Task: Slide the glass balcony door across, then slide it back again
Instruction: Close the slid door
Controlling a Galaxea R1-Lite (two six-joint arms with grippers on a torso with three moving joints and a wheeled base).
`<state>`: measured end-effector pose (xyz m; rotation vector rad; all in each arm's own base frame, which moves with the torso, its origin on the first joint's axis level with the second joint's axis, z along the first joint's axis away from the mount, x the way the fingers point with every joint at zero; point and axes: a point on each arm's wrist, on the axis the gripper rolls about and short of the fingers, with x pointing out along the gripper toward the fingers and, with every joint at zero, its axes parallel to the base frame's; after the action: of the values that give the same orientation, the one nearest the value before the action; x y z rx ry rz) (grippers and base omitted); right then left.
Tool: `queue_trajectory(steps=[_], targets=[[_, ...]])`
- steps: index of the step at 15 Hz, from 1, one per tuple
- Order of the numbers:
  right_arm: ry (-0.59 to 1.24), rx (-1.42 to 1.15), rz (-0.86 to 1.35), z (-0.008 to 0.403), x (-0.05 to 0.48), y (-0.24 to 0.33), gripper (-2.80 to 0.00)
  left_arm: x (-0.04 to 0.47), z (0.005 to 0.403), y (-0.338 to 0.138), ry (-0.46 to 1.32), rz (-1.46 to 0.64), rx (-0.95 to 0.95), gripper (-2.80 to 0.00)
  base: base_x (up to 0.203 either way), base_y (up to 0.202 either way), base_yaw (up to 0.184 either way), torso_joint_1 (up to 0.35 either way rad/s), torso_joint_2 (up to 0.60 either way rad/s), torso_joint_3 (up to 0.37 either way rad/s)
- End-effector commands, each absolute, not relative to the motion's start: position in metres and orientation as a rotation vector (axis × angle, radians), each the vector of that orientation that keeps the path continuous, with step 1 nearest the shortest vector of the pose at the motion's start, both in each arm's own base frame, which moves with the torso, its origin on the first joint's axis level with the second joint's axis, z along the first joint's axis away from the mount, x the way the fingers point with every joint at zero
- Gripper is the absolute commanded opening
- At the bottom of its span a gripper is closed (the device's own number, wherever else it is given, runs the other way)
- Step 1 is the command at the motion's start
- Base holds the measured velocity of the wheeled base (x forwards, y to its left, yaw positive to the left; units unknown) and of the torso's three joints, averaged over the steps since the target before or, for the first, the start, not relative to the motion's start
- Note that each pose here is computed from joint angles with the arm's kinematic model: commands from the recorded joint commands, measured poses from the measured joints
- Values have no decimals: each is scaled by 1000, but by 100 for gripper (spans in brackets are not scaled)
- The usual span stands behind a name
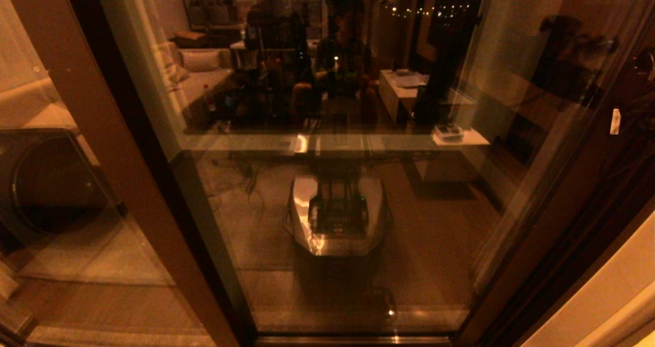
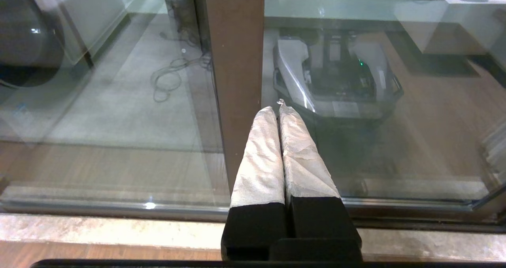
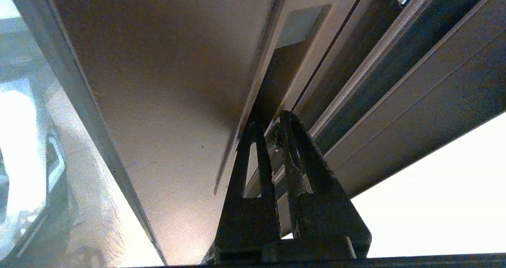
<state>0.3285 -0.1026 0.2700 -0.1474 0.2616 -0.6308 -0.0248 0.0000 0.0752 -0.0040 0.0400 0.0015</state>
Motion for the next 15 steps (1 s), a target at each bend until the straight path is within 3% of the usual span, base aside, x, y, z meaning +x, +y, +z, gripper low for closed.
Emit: queue_trajectory(steps=[1, 15], targets=[[274, -149, -637, 266, 332, -105, -280, -25, 75, 0, 40, 2, -5, -280, 0, 0, 0, 0, 0, 0], [291, -155, -687, 262, 332, -123, -280, -25, 75, 0, 40, 2, -5, -280, 0, 0, 0, 0, 0, 0]])
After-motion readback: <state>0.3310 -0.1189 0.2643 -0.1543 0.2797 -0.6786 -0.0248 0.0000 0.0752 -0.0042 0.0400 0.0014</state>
